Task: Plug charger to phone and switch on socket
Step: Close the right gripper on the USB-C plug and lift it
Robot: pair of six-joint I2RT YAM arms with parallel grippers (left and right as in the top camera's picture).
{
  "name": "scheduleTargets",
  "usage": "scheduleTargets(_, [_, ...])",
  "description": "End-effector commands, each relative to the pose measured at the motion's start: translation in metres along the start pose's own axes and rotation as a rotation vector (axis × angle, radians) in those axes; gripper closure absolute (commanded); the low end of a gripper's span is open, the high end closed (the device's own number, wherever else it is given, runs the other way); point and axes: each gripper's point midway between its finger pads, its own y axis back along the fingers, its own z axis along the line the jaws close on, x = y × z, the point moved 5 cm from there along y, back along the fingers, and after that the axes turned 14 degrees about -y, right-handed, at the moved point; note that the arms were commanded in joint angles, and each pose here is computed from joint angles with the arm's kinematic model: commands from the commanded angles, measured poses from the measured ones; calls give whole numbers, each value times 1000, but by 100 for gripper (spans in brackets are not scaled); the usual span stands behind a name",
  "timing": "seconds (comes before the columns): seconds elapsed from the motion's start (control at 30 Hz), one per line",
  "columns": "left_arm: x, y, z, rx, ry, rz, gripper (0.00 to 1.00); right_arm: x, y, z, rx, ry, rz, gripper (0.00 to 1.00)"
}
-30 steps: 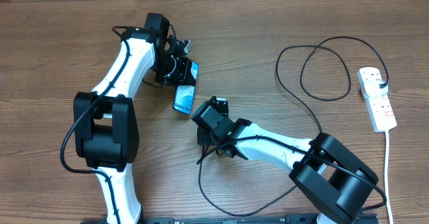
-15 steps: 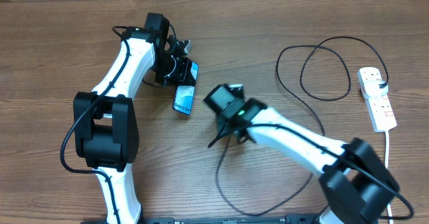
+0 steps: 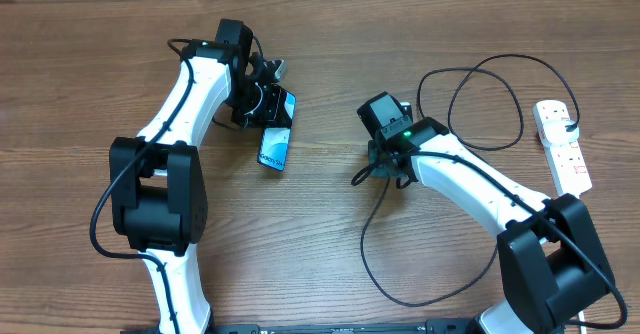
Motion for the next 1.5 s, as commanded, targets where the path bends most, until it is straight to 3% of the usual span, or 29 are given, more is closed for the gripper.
scheduleTargets(0.0, [-1, 5, -5, 11, 5, -15, 96, 10, -7, -9, 16, 28, 17, 96])
scheduleTargets(0.43, [-1, 5, -5, 11, 5, -15, 96, 33, -29, -21, 30, 35, 54, 96])
scheduleTargets(0.7, [-1, 5, -5, 11, 5, -15, 96, 36, -30, -21, 26, 37, 73, 74])
scheduleTargets(1.0, [-1, 5, -5, 11, 5, -15, 96, 42, -29, -21, 22, 41, 109, 67])
scheduleTargets(1.2, [-1, 5, -5, 11, 5, -15, 96, 44, -29, -21, 18, 41, 120, 73])
scheduleTargets(1.27, [-1, 5, -5, 11, 5, -15, 96, 44, -29, -21, 18, 38, 120, 66])
scheduleTargets(1.47, [-1, 5, -5, 11, 5, -15, 96, 48, -28, -24, 30, 12, 145, 62])
